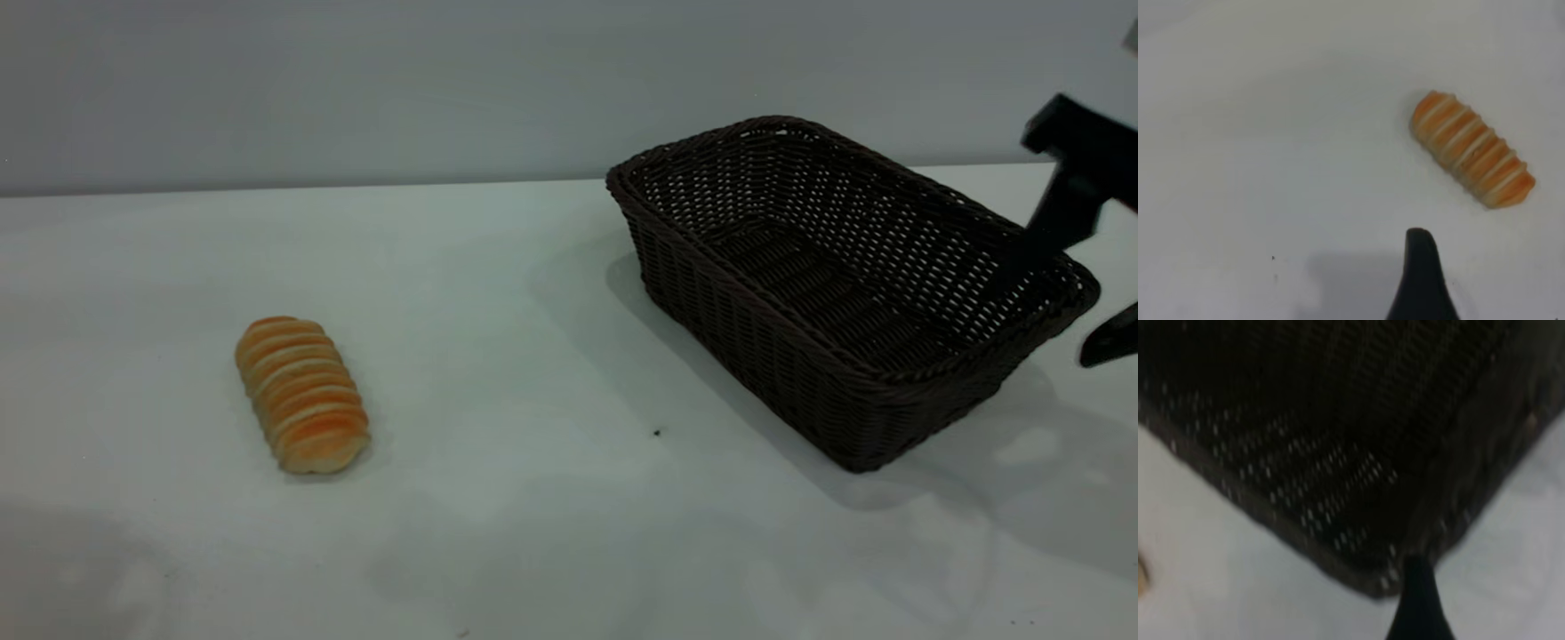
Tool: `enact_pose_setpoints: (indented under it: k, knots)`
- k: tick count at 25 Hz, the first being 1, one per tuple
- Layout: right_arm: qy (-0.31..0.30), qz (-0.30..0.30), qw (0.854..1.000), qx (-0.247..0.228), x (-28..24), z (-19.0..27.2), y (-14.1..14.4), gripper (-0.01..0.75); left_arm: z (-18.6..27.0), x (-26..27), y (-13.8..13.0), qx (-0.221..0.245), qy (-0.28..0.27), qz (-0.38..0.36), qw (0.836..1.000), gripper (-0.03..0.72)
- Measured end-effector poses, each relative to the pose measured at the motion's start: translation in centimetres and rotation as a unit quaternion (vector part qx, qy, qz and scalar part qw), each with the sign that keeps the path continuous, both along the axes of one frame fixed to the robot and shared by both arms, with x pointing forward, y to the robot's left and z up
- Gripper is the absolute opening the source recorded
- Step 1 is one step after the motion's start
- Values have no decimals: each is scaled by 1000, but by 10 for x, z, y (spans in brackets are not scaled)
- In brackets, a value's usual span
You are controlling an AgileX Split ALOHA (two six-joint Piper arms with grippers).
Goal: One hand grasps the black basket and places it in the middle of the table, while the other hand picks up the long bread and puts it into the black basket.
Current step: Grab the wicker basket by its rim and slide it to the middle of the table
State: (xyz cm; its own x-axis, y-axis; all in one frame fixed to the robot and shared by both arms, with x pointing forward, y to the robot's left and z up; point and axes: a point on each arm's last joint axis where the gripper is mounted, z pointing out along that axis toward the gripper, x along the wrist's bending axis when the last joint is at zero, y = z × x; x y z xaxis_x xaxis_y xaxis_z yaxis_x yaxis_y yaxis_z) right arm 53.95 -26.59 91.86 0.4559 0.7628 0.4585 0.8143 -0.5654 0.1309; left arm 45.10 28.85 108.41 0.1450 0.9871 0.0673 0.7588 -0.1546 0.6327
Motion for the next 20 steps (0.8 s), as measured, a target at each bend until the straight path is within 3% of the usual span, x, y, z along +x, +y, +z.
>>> enact_pose_setpoints:
  k: [11,13,15,18,20]
  knots:
    - [49,-60,997,11,37,-59,-1,582,0,0,0,0,-1,0,1000,581]
    - [56,-68,996,10,42,-68,-2,555,0,0,0,0,-1,0,1000,581]
    - [64,-86,994,13,43,-73,-2,467,0,0,0,0,-1,0,1000,581]
    - [67,-103,992,17,44,-73,-3,179,0,0,0,0,-1,0,1000,581]
    - [65,-116,991,24,46,-71,-3,91,0,0,0,0,-1,0,1000,581]
